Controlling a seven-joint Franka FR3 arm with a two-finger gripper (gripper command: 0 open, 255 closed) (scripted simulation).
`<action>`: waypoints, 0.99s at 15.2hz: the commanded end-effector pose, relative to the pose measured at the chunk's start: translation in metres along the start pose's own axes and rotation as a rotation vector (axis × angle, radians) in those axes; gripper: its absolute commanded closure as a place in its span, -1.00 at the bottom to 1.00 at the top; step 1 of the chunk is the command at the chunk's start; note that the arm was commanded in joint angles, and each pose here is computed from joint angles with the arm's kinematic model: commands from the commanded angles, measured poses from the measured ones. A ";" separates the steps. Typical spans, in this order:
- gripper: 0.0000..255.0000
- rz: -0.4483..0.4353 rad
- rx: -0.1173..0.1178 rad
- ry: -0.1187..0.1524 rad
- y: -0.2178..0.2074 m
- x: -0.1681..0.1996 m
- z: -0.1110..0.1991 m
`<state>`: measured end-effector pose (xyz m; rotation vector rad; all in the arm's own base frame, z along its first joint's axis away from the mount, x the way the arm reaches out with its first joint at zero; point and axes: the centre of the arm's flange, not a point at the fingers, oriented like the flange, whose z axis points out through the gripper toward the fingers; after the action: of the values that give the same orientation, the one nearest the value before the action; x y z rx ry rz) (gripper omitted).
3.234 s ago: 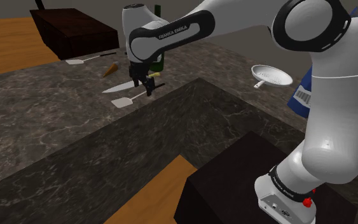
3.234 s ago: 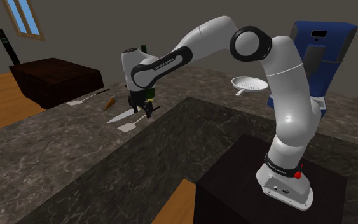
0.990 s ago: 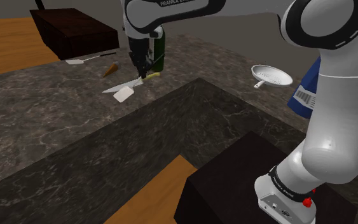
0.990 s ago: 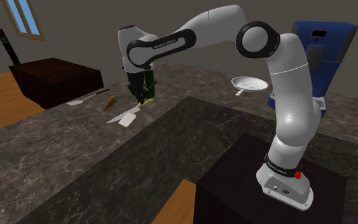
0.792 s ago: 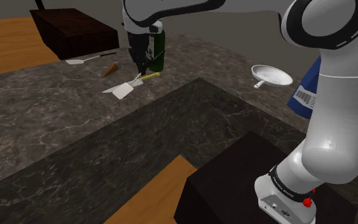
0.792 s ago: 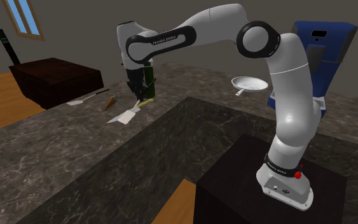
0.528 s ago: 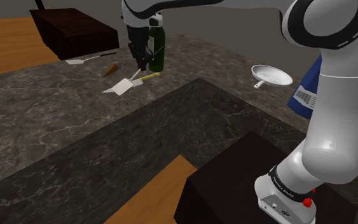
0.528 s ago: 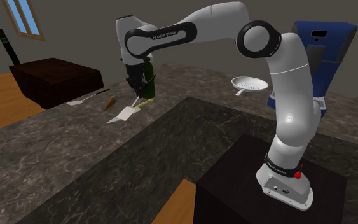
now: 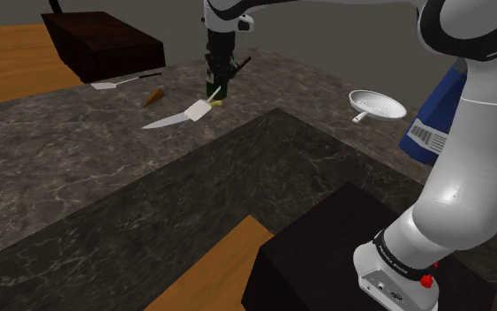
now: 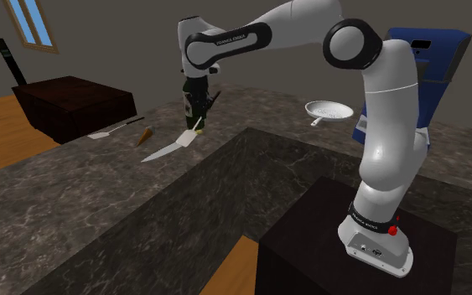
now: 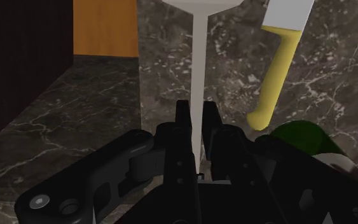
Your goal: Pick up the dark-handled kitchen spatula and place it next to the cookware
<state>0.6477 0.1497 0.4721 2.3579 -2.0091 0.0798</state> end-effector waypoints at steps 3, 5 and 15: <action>1.00 -0.001 0.000 0.000 0.011 0.051 0.005; 1.00 -0.001 0.000 0.000 0.014 0.077 0.007; 1.00 -0.001 0.000 0.000 0.033 0.207 0.015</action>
<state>0.6486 -0.0468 0.4725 2.3574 -2.0092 0.0788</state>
